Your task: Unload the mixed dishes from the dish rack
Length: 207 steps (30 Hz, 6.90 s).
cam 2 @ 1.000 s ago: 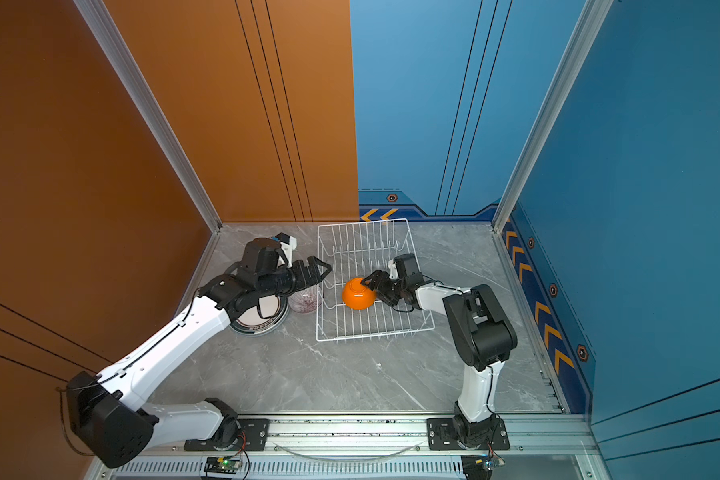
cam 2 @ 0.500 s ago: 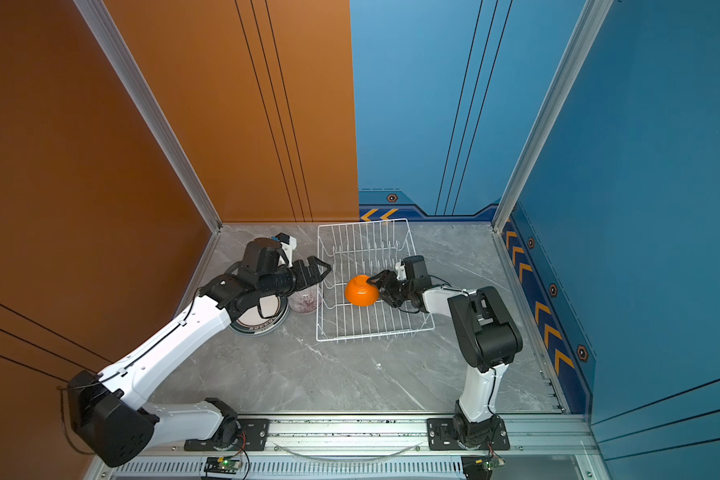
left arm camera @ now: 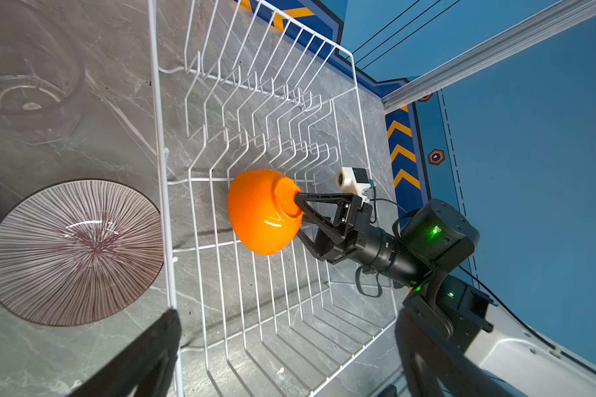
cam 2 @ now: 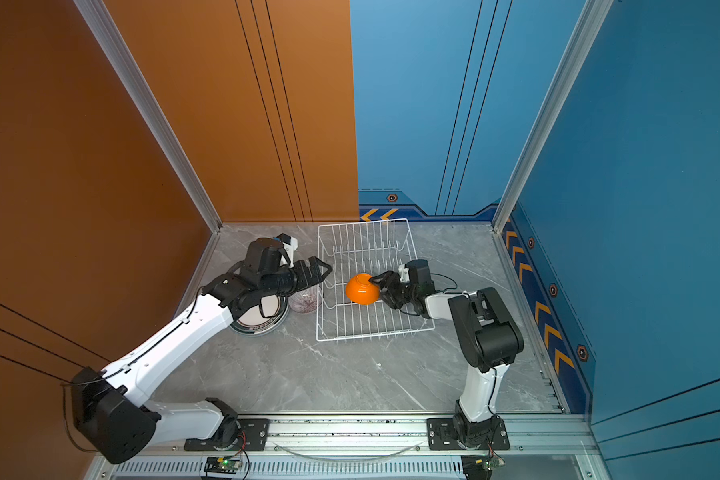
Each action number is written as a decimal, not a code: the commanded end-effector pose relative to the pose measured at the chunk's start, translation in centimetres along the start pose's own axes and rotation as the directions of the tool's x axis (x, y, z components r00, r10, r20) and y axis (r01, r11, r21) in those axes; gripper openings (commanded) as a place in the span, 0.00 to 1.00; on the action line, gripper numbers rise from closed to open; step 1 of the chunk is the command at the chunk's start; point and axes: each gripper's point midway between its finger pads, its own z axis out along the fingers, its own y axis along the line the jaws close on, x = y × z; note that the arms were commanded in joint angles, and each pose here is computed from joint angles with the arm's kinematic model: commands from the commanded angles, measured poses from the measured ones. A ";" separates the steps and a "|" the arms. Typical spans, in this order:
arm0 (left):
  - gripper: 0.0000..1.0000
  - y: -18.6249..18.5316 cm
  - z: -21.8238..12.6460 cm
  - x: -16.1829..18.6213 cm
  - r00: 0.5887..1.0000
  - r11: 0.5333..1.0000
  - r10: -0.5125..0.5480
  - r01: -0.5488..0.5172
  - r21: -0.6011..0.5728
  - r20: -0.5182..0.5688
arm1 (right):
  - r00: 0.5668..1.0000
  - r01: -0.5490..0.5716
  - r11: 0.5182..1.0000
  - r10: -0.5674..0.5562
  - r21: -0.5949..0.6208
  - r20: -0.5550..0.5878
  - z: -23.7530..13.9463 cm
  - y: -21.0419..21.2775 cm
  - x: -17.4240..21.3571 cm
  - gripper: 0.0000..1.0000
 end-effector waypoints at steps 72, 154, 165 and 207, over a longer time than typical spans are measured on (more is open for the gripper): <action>0.00 -14.3 3.0 -6.8 0.991 0.797 -0.100 0.029 0.604 0.084 | 0.995 0.084 0.817 -0.033 -0.571 0.098 -7.6 19.3 1.9 0.62; 0.00 8.3 5.1 -1.4 0.980 0.927 0.163 -0.191 -0.321 -0.113 | 0.855 0.198 0.918 -0.333 0.344 0.397 -22.4 2.9 1.0 0.92; 0.18 8.4 6.6 -0.6 0.977 0.919 0.159 -0.199 -0.340 -0.142 | 0.864 0.187 0.919 -0.321 0.346 0.387 -22.9 2.1 0.8 0.92; 0.98 25.7 -3.6 -6.6 0.718 0.576 0.641 -0.215 -0.789 0.272 | 0.303 -0.120 0.529 -0.786 0.840 0.538 -33.1 -10.6 -8.2 1.00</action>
